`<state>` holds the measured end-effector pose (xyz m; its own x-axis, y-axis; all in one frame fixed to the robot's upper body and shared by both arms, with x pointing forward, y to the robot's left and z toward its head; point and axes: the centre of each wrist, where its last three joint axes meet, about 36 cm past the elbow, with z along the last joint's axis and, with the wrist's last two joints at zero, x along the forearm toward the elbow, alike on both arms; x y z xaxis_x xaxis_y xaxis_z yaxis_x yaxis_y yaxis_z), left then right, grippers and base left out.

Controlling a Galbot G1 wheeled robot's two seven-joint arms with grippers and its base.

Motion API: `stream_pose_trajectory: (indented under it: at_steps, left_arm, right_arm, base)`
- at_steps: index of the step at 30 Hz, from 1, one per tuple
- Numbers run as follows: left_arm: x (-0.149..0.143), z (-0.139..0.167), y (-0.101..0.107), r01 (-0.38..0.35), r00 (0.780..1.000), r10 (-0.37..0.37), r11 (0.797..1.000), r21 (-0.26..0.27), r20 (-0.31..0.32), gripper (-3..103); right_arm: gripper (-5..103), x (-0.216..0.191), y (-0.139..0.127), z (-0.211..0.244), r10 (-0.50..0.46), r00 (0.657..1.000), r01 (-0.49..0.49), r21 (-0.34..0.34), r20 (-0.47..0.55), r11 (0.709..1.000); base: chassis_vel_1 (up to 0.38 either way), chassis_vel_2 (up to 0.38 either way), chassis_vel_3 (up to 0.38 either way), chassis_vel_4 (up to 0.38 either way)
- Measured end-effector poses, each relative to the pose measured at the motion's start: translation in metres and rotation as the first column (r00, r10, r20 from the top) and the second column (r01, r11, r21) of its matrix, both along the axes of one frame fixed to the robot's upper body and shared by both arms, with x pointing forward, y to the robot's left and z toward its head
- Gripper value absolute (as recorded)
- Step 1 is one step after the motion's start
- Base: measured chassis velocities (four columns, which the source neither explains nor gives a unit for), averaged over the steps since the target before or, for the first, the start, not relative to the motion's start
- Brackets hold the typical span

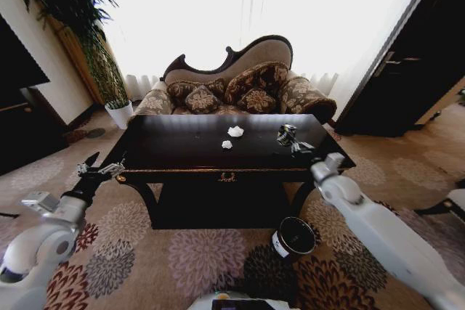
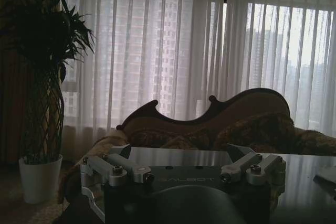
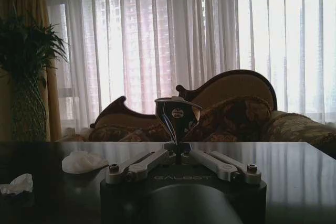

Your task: Move to the front of the table and place the trash on the table into the trash bin.

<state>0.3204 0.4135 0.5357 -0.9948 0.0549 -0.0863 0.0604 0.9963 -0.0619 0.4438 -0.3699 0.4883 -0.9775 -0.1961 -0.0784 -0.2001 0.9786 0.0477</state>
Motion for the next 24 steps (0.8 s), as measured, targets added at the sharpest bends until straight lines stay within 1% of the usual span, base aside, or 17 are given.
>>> stream_pose_trajectory:
  at_steps: [3,4,6,8,9,10,12,13,14,16,17,18,21,23,24]
  left_arm:
    - [0.000,0.000,0.000,0.000,1.000,0.000,1.000,0.000,0.000,100]
    - [0.000,0.000,0.000,0.000,1.000,0.000,1.000,0.000,0.000,100]
    - [0.000,0.000,0.000,0.000,1.000,0.000,1.000,0.000,0.000,100]
    - [0.000,0.000,0.000,0.000,1.000,0.000,1.000,0.000,0.000,100]
    - [0.000,0.000,0.000,0.000,1.000,0.000,1.000,0.000,0.000,100]
    - [0.000,0.000,0.000,0.000,1.000,0.000,1.000,0.000,0.000,100]
    - [0.000,0.000,0.000,0.000,1.000,0.000,1.000,0.000,0.000,100]
    - [0.000,0.000,0.000,0.000,1.000,0.000,1.000,0.000,0.000,100]
    - [0.000,0.000,0.000,0.000,1.000,0.000,1.000,0.000,0.000,100]
    - [0.000,0.000,0.000,0.000,1.000,0.000,1.000,0.000,0.000,100]
    - [0.000,0.000,0.000,0.000,1.000,0.000,1.000,0.000,0.000,100]
    - [0.000,0.000,0.000,0.000,1.000,0.000,1.000,0.000,0.000,100]
    - [0.000,0.000,0.000,0.000,1.000,0.000,1.000,0.000,0.000,100]
    - [0.000,0.000,0.000,0.000,1.000,0.000,1.000,0.000,0.000,100]
    - [0.000,0.000,0.000,0.000,1.000,0.000,1.000,0.000,0.000,100]
  right_arm:
    - [0,-0.027,0.000,-0.014,-0.029,1.000,0.029,0.039,0.007,0.999]
    - [0,-0.043,0.001,-0.022,-0.043,0.999,0.042,0.053,0.010,0.998]
    - [0,-0.050,0.002,-0.025,-0.046,0.999,0.045,0.055,0.013,0.997]
    - [0,-0.075,0.004,-0.035,-0.058,0.998,0.056,0.047,0.040,0.997]
    - [0,-0.091,0.004,-0.041,-0.070,0.995,0.068,0.035,0.070,0.997]
    - [0,-0.091,0.004,-0.041,-0.070,0.995,0.068,0.035,0.070,0.997]
    - [0,-0.110,0.003,-0.052,-0.098,0.991,0.095,0.034,0.086,0.995]
    - [0,-0.119,0.003,-0.059,-0.116,0.989,0.113,0.041,0.089,0.993]
    - [0,-0.145,0.004,-0.092,-0.161,0.984,0.156,0.067,0.080,0.985]
    - [0,-0.154,0.005,-0.109,-0.172,0.982,0.165,0.089,0.078,0.982]
    - [0,-0.154,0.005,-0.109,-0.172,0.982,0.165,0.089,0.078,0.982]
    - [0,-0.161,0.006,-0.129,-0.180,0.981,0.172,0.100,0.075,0.980]
    - [0,-0.171,0.004,-0.160,-0.194,0.979,0.188,0.084,0.064,0.978]
    - [0,-0.172,0.003,-0.169,-0.201,0.978,0.196,0.081,0.055,0.977]
    - [0,-0.173,0.001,-0.180,-0.208,0.977,0.205,0.068,0.053,0.976]
  base:
    - [0.000,0.000,0.000,0.000]
    - [0.000,0.000,0.000,0.000]
    - [0.000,0.000,0.000,0.000]
    - [0.000,0.000,0.000,0.000]
    - [0.000,0.000,0.000,0.000]
    - [0.000,0.000,0.000,0.000]
    - [0.000,0.000,0.000,0.000]
    - [0.000,0.000,0.000,0.000]
    - [0.000,0.000,0.000,0.000]
    - [0.000,0.000,0.000,0.000]
    - [0.000,0.000,0.000,0.000]
    - [0.000,0.000,0.000,0.000]
    - [0.000,0.000,0.000,0.000]
    - [0.000,0.000,0.000,0.000]
    - [0.000,0.000,0.000,0.000]
